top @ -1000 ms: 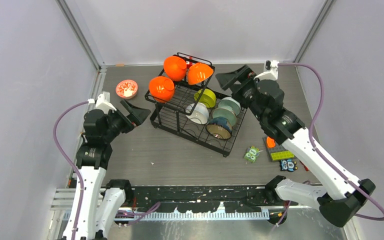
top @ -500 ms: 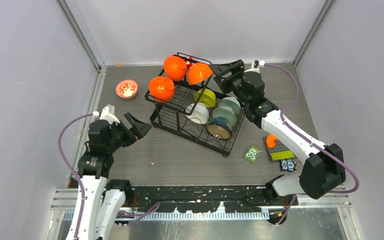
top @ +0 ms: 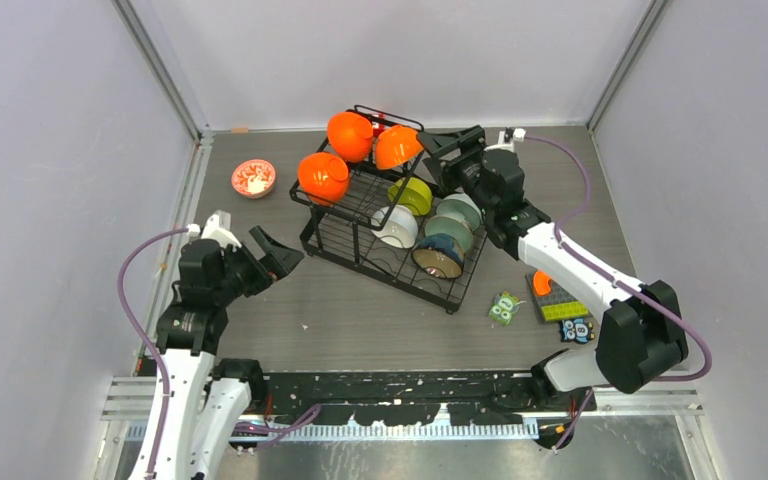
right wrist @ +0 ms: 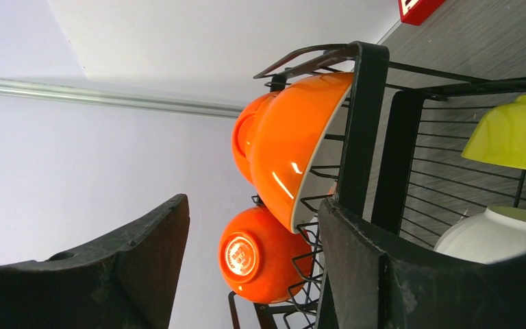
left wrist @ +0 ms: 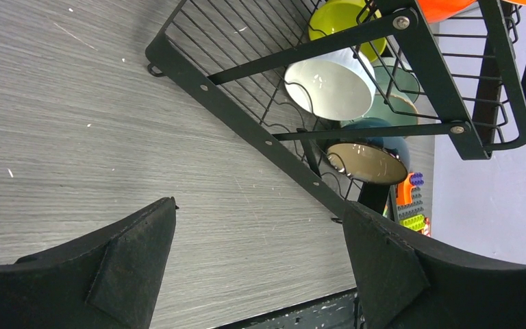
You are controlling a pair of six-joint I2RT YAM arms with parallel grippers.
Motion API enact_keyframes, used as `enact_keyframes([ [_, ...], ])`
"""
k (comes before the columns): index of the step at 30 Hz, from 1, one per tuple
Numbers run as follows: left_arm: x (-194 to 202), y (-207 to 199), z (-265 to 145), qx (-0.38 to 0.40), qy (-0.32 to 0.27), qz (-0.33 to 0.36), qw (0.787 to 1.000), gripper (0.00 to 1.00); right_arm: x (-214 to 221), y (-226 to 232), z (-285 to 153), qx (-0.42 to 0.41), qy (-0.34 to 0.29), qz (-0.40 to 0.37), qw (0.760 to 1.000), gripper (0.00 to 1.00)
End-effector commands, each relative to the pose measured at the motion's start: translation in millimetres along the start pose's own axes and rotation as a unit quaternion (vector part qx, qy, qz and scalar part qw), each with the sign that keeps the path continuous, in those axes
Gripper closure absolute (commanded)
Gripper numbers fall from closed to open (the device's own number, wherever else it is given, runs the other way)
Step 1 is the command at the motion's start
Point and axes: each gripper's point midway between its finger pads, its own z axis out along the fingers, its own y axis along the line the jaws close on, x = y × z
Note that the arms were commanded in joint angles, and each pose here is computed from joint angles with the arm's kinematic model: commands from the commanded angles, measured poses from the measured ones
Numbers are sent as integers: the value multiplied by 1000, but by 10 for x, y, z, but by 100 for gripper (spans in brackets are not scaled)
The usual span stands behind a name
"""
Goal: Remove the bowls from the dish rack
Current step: Pick up the bowl from the dish rack.
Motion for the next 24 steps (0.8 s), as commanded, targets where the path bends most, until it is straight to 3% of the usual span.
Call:
enact_keyframes([
  [1, -87, -76, -36, 7, -11, 9, 1000, 7, -34, 99, 0, -24, -7, 7, 1000, 26],
  [8, -133, -116, -54, 7, -14, 10, 1000, 8, -21, 68, 48, -22, -6, 3, 1000, 30],
  [17, -137, -110, -63, 4, -13, 13, 1000, 8, -23, 88, 83, -28, -5, 5, 1000, 44],
  [24, -143, -118, -65, 4, -12, 12, 1000, 8, -5, 56, 129, -24, -2, 5, 1000, 47],
])
